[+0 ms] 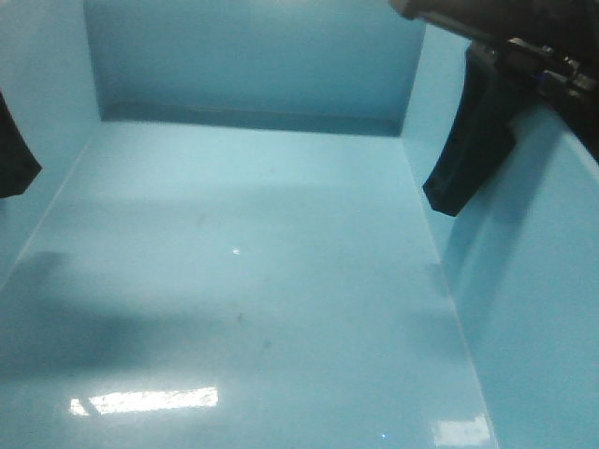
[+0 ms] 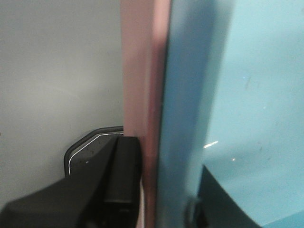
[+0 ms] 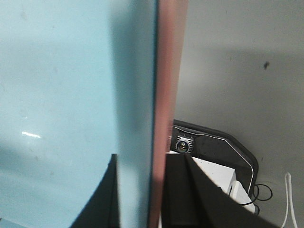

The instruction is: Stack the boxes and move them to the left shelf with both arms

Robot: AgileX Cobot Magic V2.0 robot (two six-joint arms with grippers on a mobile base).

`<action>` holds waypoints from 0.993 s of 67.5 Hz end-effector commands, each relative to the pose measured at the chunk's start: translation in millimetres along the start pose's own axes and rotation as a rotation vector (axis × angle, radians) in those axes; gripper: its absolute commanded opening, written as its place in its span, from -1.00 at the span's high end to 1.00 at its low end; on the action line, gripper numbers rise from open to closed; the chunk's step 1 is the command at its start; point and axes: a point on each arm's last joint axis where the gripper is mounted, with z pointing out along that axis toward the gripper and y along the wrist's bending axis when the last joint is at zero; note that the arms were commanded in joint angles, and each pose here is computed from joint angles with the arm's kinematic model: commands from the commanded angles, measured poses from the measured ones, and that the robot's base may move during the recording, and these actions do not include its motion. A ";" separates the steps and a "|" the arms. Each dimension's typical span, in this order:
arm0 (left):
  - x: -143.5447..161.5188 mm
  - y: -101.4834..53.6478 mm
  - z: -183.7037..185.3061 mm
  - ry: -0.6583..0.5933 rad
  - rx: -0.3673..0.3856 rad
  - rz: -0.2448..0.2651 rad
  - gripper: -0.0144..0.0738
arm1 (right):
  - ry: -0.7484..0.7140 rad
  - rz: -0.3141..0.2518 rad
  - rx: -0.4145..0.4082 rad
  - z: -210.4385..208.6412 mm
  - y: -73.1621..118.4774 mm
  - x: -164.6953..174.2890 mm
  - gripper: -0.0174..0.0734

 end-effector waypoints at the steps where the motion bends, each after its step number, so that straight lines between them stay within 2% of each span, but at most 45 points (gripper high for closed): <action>1: -5.7 5.2 -17.3 -0.073 -0.028 0.033 0.68 | -0.074 -0.095 0.094 -14.2 -10.5 -6.3 0.48; 67: -5.5 4.7 -17.3 -0.070 -0.023 0.029 0.68 | -0.075 -0.096 0.094 -14.2 -10.6 -6.4 0.48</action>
